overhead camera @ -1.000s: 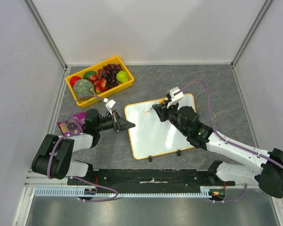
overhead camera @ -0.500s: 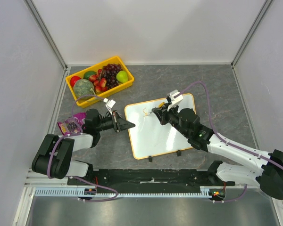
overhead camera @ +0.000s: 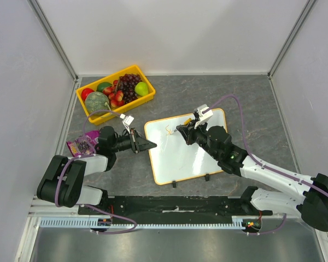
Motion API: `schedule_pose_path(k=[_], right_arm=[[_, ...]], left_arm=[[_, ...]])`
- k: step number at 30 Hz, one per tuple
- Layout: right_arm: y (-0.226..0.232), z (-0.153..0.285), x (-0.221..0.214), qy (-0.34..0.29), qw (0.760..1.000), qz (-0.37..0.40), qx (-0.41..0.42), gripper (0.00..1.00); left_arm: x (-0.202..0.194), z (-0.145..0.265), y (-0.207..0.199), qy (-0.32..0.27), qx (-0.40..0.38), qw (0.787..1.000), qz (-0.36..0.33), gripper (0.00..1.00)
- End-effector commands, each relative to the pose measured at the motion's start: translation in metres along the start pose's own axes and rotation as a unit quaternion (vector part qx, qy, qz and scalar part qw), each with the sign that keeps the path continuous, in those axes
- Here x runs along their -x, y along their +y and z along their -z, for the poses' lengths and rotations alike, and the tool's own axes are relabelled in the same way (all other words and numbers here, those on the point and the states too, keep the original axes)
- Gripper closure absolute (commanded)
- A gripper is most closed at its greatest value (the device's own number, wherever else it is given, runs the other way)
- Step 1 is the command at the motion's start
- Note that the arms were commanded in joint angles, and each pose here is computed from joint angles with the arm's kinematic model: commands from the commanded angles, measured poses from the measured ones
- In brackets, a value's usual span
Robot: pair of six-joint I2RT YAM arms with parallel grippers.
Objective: Write a sentence on the whiteboard
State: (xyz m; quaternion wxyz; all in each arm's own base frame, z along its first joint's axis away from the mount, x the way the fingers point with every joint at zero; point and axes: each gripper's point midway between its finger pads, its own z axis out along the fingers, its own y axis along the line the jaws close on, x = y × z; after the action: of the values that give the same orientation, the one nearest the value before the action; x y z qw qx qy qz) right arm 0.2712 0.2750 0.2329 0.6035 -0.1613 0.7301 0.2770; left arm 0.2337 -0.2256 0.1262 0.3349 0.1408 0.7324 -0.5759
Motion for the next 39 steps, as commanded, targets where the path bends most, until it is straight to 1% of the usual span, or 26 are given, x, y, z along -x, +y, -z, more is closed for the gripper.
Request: schedule_pose_path(k=[1,8,20,29,39], right_arm=[[-0.012,-0.005,0.015,-0.024,0.999,-0.001,-0.035,1.00],[-0.010,-0.009,0.023,-0.033,0.999,-0.004,-0.036,1.00],[-0.022,-0.007,0.027,-0.037,0.997,-0.005,-0.068,1.00],[-0.030,0.002,0.013,-0.020,0.997,0.001,-0.076,1.00],[-0.025,0.006,-0.014,0.018,0.999,0.005,-0.048,1.00]], left_arm=[[-0.022,0.000,0.013,0.031,0.008,0.998,-0.049,0.98],[-0.021,0.000,0.013,0.030,0.009,0.998,-0.051,0.98],[-0.021,0.000,0.013,0.030,0.008,0.998,-0.051,0.98],[-0.022,0.000,0.013,0.031,0.008,0.998,-0.051,0.98],[-0.021,0.000,0.013,0.030,0.008,0.998,-0.051,0.98]])
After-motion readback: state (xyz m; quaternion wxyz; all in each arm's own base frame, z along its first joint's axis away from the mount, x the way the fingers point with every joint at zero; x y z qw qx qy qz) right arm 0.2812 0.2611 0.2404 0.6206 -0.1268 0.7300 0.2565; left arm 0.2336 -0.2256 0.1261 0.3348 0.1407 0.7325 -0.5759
